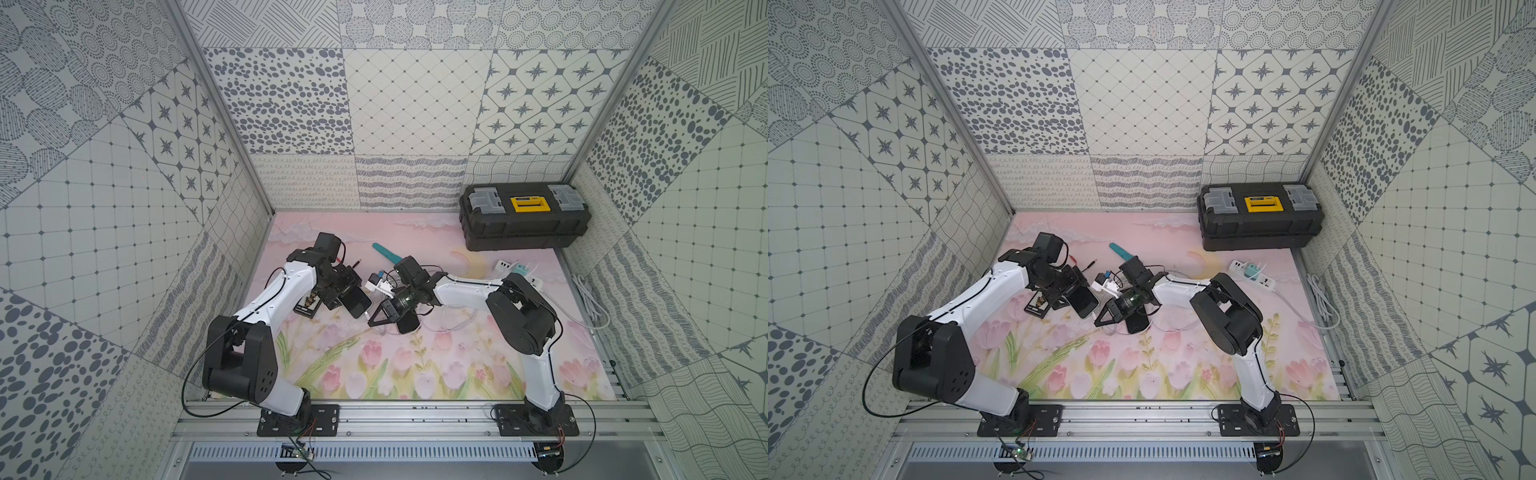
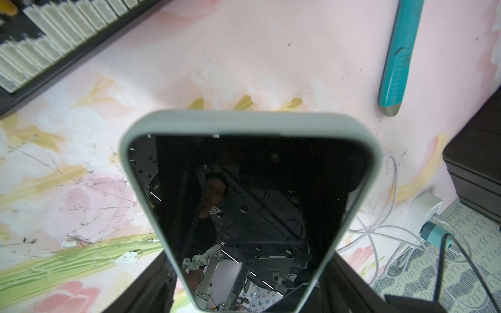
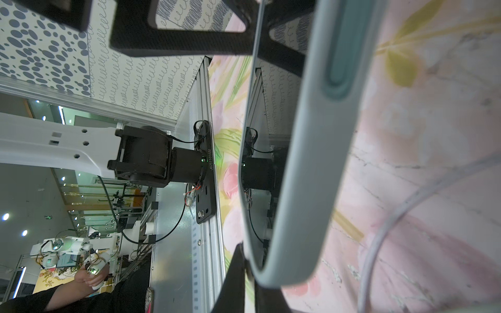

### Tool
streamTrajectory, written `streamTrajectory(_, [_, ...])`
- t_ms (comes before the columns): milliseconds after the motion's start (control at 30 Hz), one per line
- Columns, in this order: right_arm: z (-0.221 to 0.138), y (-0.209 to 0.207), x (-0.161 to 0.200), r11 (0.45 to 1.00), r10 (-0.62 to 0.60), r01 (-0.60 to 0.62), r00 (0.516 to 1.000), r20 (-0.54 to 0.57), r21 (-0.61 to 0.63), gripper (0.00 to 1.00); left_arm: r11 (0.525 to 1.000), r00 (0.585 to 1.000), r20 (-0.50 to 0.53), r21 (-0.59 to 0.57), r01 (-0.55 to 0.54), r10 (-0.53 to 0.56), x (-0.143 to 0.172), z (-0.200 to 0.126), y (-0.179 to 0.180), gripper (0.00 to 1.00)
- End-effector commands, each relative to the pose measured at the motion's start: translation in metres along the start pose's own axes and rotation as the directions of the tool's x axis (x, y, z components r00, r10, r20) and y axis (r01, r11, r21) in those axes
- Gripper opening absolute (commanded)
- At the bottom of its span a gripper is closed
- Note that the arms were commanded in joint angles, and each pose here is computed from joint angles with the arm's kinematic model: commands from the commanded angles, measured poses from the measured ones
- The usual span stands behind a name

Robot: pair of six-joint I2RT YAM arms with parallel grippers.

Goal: Plug the charging cable into the phone
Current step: Insert the charging cable into the phone.

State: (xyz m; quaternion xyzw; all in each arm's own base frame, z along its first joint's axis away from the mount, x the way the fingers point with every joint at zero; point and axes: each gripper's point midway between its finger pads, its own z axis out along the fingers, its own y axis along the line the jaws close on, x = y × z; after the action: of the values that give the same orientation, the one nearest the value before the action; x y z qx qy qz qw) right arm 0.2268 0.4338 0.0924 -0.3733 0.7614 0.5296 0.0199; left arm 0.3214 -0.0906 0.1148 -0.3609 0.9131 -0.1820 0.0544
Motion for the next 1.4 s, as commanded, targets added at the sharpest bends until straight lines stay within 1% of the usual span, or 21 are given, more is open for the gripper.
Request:
streamTrajectory(0, [0.001, -0.001, -0.009, 1.000, -0.024, 0.024, 1.000, 0.016, -0.001, 0.00, 0.999, 0.999, -0.031, 0.034, -0.004, 0.005, 0.004, 0.001, -0.005, 0.00])
streamTrajectory(233, [0.000, -0.001, -0.013, 1.000, -0.021, 0.021, 1.000, 0.021, -0.003, 0.00, 0.999, 0.998, -0.048, 0.035, -0.035, 0.036, 0.009, 0.003, -0.002, 0.00])
streamTrajectory(567, [0.002, -0.004, -0.015, 1.000, -0.016, 0.016, 1.000, 0.015, 0.005, 0.00, 0.998, 0.996, -0.078, 0.019, -0.052, 0.053, 0.015, 0.008, 0.005, 0.00])
streamTrajectory(733, [0.003, -0.007, -0.014, 1.000, -0.012, 0.012, 1.000, 0.005, 0.023, 0.00, 0.997, 0.994, -0.082, -0.001, -0.078, 0.077, 0.015, 0.008, 0.007, 0.00])
streamTrajectory(900, [0.006, -0.010, -0.014, 0.999, -0.010, 0.010, 1.000, -0.005, 0.041, 0.00, 0.997, 0.992, -0.100, -0.004, -0.075, 0.075, 0.018, 0.012, 0.009, 0.00])
streamTrajectory(1067, [0.006, -0.010, -0.016, 0.999, -0.009, 0.009, 1.000, -0.012, 0.053, 0.00, 0.995, 0.991, -0.092, -0.024, -0.096, 0.093, 0.019, 0.012, 0.011, 0.00])
streamTrajectory(1367, [0.005, -0.014, -0.017, 0.996, -0.014, 0.016, 1.000, -0.018, 0.088, 0.00, 0.994, 0.989, -0.109, -0.033, -0.108, 0.104, 0.022, 0.017, 0.014, 0.00])
